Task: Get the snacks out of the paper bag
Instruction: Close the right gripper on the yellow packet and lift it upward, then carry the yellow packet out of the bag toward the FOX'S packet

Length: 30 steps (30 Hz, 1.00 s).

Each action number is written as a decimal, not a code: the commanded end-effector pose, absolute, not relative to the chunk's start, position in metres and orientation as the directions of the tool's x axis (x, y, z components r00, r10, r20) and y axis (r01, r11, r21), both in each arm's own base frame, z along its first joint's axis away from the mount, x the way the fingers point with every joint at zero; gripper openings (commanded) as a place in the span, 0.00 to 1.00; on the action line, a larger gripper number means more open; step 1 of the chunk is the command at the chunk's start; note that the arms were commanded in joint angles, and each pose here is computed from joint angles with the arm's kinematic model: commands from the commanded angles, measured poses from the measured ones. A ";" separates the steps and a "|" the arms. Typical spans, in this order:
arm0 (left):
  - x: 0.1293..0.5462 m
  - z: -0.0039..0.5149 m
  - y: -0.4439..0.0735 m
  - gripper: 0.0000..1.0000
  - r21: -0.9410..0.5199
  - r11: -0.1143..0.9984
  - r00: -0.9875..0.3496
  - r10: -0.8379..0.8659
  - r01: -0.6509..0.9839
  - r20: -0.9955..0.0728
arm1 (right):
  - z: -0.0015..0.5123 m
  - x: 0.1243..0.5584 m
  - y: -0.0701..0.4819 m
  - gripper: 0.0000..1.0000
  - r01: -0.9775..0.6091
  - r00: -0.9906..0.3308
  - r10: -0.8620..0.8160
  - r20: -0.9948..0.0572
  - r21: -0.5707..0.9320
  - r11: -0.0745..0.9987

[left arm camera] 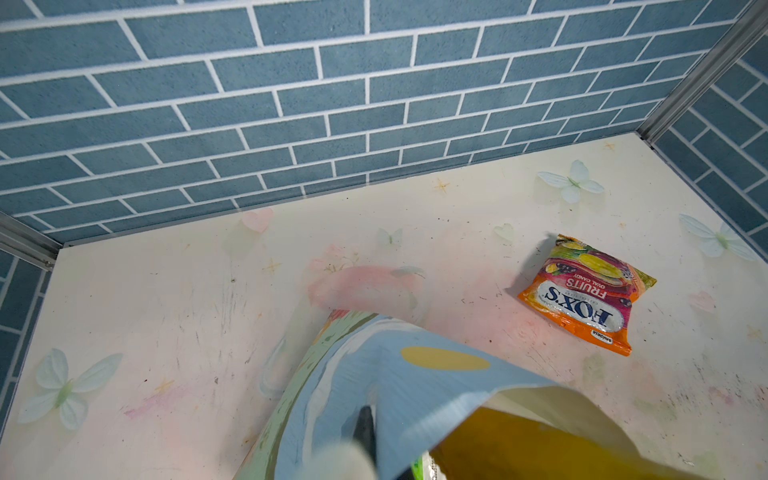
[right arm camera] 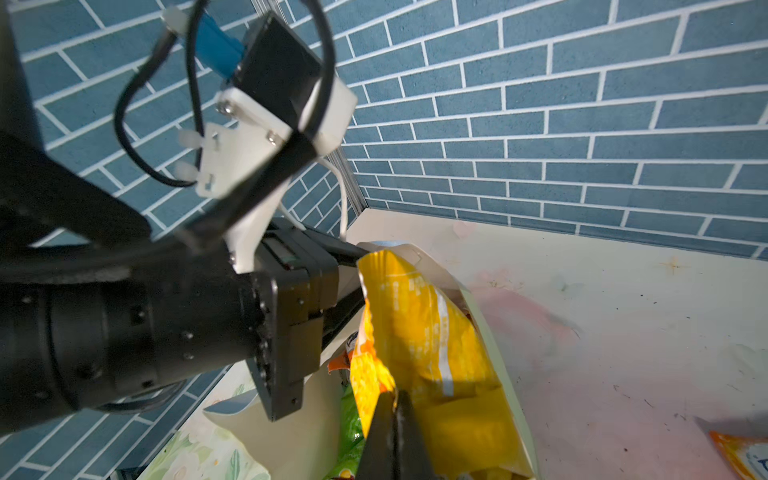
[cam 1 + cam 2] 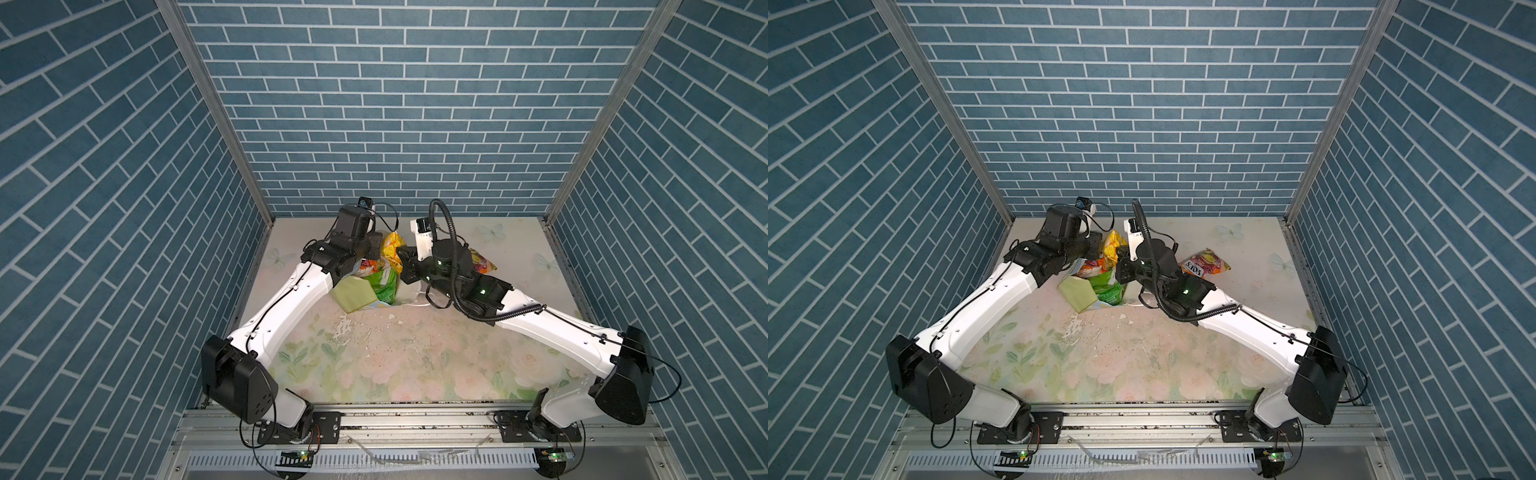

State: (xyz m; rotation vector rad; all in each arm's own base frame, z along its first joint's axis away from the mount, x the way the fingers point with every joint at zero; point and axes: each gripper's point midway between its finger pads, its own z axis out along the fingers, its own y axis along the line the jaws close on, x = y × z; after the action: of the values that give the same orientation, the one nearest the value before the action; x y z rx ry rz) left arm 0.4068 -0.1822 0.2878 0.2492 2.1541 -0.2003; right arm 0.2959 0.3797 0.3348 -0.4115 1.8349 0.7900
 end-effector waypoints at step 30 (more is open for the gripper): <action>0.410 0.311 -0.173 0.00 -0.028 0.976 -0.499 0.085 0.215 -0.862 | 0.392 0.297 0.319 0.00 -0.529 -0.314 0.226 -0.922 0.367 0.765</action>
State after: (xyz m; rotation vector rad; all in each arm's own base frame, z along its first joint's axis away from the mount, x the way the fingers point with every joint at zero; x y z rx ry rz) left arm 0.4085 -0.1772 0.2881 0.2352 2.1505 -0.1654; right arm 0.2967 0.3366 0.3767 -0.3047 1.7723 0.7704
